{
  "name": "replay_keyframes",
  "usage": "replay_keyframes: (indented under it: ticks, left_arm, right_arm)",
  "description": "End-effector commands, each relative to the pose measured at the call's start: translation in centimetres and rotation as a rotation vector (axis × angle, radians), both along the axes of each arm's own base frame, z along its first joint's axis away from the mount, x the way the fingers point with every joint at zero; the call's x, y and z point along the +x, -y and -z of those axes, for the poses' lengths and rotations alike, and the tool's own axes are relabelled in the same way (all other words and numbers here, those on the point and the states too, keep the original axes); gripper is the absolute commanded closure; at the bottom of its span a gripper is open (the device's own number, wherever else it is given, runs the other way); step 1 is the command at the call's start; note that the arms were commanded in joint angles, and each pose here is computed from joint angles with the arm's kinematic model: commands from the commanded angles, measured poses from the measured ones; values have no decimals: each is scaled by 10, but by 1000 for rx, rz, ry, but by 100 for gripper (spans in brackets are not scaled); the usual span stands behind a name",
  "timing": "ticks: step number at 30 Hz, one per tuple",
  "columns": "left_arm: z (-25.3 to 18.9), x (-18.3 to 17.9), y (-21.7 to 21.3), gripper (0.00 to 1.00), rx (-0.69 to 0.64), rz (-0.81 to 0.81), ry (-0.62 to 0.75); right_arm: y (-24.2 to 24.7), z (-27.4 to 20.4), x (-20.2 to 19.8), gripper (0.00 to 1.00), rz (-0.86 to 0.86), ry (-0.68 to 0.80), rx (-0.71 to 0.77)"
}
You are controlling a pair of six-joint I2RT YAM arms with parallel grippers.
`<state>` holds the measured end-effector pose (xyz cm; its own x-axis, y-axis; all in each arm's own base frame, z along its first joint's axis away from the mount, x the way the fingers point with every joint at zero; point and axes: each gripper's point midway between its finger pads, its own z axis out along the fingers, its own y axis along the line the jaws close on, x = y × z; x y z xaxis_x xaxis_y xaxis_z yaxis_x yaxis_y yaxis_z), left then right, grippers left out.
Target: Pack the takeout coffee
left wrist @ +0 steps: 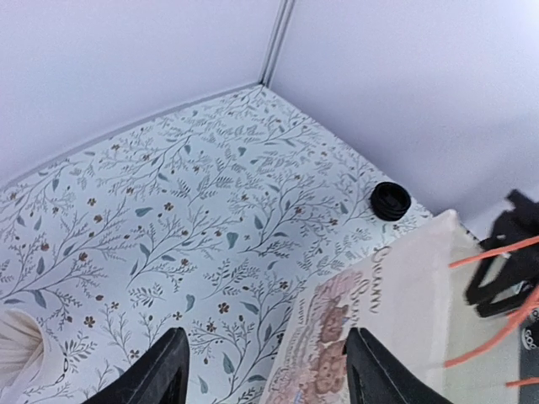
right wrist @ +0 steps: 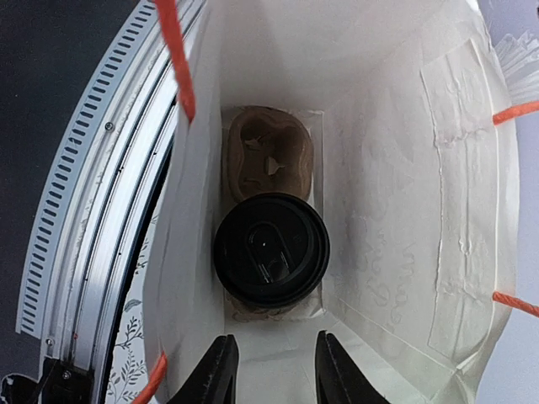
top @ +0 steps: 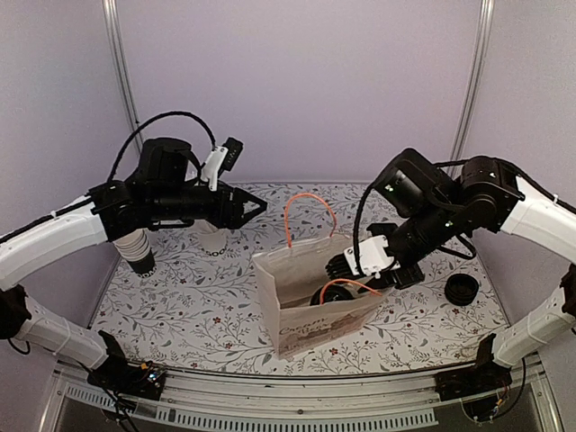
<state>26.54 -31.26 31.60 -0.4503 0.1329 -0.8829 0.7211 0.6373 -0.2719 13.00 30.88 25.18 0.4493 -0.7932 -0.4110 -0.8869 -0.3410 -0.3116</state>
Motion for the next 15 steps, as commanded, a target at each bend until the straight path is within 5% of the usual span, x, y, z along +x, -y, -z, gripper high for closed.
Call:
replay_keyframes:
  ticks: [1,7,15]
  left_arm:
    - [64,24,20,35,17,12,-87]
    - [127,31,56,37,29,105,-221]
    - [157,28,86,38,-12,200,-294]
  right_arm:
    - [12,0,-16,64,-80,33,-11]
    - [18,14,-35,61,-151,80,-62]
    - [27,35,-49,59,-226,161,-125]
